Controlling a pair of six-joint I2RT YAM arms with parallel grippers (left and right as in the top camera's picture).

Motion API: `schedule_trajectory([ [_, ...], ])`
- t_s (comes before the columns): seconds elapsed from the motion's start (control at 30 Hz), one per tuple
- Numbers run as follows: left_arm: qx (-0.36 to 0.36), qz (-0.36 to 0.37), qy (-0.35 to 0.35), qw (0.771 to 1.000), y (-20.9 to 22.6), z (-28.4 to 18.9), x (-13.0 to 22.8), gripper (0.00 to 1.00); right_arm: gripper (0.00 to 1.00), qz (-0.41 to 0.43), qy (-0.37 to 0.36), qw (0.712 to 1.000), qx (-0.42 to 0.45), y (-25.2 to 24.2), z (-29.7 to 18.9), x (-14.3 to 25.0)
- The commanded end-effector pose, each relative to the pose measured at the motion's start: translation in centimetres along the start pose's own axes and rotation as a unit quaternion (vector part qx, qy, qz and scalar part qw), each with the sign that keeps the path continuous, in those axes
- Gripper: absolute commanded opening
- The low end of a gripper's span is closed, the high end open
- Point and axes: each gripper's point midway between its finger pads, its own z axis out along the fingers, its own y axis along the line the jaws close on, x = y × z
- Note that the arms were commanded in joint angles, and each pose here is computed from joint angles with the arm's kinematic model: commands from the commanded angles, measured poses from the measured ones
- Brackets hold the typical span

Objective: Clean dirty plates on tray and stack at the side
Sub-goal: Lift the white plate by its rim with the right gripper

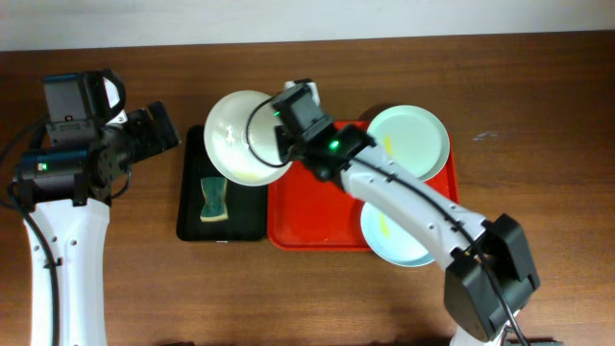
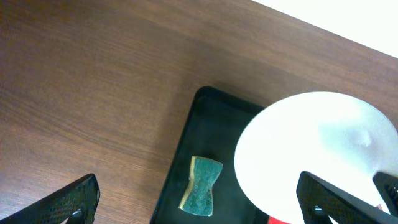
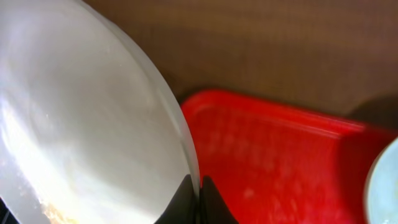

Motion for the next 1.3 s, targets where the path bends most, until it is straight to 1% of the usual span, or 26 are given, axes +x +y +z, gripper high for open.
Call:
schedule_trajectory([
  [0.0,-0.003,-0.006,0.000,1.000,0.2,0.1,0.0,0.99,0.04,-0.083,-0.078,0.988,0.101,-0.3,-1.1,-2.6],
  [0.07,-0.003,-0.006,0.000,1.000,0.2,0.1,0.0,0.99,0.04,-0.144,-0.116,0.973,0.141,0.5,-2.2,-3.9],
  [0.27,-0.003,-0.006,0.000,1.000,0.2,0.1,0.0,0.99,0.04,-0.267,-0.178,0.924,0.205,3.0,-5.0,-6.5],
  [0.47,-0.003,-0.006,0.000,1.000,0.2,0.1,0.0,0.99,0.04,-0.339,-0.232,0.882,0.232,5.8,-7.7,-8.8],
  [0.67,-0.003,-0.006,0.000,1.000,0.2,0.1,0.0,0.99,0.04,-0.378,-0.268,0.853,0.241,7.5,-9.4,-10.4],
  [0.77,-0.003,-0.006,0.000,1.000,0.2,0.1,0.0,0.99,0.04,-0.381,-0.278,0.847,0.246,7.8,-9.9,-10.9],
  [1.27,-0.003,-0.006,0.000,1.000,0.2,0.1,0.0,0.99,0.04,-0.367,-0.292,0.848,0.246,7.8,-10.4,-11.4],
])
